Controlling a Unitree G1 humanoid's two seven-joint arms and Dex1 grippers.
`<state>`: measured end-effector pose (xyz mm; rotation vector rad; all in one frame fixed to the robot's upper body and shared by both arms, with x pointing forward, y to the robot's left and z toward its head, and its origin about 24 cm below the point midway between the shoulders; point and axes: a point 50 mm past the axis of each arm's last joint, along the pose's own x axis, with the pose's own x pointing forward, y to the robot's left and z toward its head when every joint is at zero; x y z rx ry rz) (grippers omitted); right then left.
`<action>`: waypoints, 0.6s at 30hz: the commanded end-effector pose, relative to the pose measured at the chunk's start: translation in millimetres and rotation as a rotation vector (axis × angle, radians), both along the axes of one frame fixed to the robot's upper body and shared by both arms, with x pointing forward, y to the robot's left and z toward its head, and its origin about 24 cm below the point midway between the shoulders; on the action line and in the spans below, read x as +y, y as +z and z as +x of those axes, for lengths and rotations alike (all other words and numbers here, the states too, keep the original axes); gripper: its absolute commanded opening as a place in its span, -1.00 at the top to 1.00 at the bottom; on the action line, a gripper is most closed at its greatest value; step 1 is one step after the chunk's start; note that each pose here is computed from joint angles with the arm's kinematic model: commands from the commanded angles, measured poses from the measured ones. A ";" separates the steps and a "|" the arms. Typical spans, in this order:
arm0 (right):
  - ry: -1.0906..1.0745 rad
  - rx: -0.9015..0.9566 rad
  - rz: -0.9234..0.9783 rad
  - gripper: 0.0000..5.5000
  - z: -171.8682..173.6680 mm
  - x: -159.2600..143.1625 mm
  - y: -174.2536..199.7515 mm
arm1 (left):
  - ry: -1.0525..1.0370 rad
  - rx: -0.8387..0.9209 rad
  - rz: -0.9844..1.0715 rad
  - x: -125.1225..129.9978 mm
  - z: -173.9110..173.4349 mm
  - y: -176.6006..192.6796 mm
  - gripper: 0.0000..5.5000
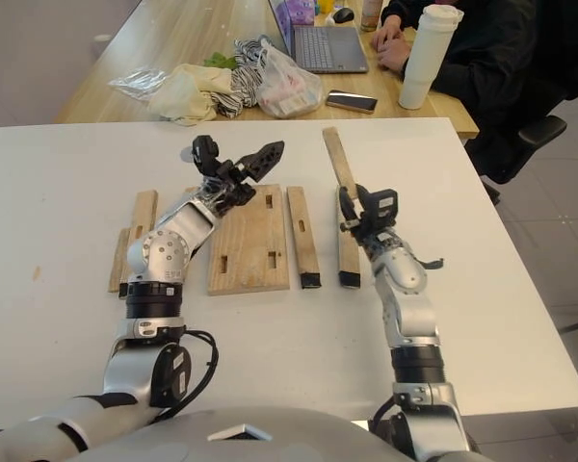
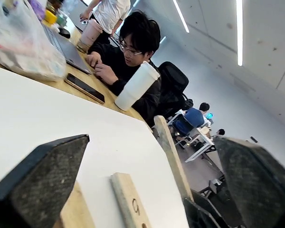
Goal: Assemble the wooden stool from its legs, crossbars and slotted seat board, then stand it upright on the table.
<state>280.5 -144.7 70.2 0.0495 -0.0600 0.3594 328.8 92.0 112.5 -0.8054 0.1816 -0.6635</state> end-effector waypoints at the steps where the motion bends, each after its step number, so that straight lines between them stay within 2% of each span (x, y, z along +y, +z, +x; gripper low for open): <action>1: 0.148 -0.082 -0.005 0.52 -3.2 33.2 18.4 | -0.031 0.098 -0.083 -9.6 0.6 3.0 -0.75; 6: 0.269 -0.085 -0.031 0.52 -14.3 49.0 20.2 | -0.012 0.149 -0.113 -12.1 2.0 2.0 -0.75; 18: 0.280 -0.077 -0.047 0.52 -9.0 55.9 21.0 | 0.004 0.113 -0.229 -11.8 6.4 29.2 -0.11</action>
